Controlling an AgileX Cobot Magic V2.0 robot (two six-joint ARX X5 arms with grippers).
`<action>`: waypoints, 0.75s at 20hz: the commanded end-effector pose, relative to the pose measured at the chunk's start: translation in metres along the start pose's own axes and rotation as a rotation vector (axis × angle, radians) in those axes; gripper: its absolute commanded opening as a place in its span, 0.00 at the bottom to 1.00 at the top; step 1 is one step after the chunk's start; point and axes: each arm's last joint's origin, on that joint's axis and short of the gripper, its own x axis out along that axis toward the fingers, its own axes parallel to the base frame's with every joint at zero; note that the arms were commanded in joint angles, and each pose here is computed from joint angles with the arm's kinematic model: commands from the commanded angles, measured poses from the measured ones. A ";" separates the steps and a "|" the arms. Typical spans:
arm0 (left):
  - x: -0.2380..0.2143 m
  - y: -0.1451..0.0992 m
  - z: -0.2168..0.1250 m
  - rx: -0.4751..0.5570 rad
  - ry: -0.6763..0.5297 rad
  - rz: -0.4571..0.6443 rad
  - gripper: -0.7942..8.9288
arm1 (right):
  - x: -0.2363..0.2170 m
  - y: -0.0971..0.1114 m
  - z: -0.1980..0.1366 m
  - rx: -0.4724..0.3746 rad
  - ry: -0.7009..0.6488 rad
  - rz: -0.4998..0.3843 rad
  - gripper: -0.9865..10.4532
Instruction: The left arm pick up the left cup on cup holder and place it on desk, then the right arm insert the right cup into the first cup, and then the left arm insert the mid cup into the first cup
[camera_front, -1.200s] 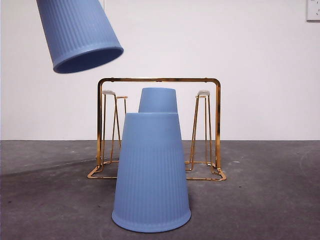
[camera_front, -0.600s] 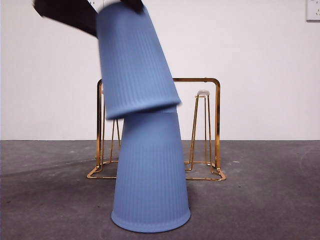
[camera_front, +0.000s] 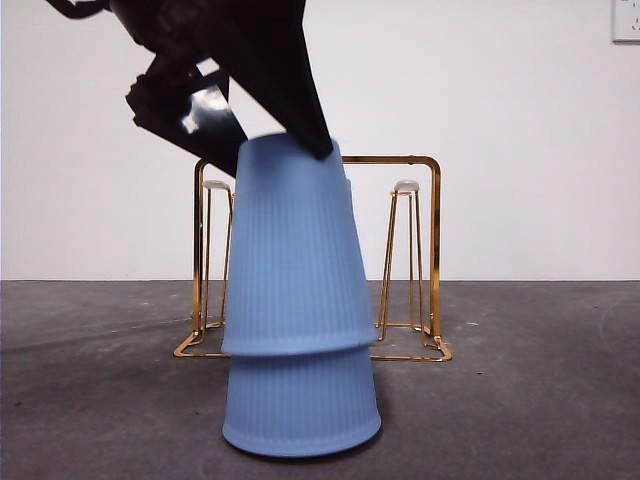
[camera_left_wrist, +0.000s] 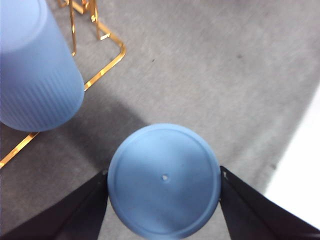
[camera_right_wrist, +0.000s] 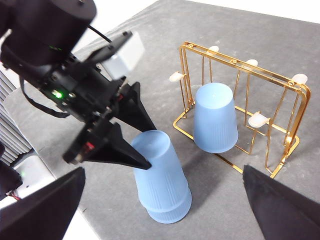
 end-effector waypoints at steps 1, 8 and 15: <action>0.009 -0.003 0.004 0.035 0.018 -0.008 0.37 | -0.002 0.002 0.004 0.002 -0.013 0.010 0.53; 0.011 -0.003 0.005 0.028 0.018 -0.008 0.61 | -0.002 0.002 0.004 0.001 -0.018 -0.009 0.53; -0.058 -0.017 0.008 -0.009 -0.051 -0.009 0.61 | 0.014 0.000 0.000 0.001 0.080 -0.034 0.53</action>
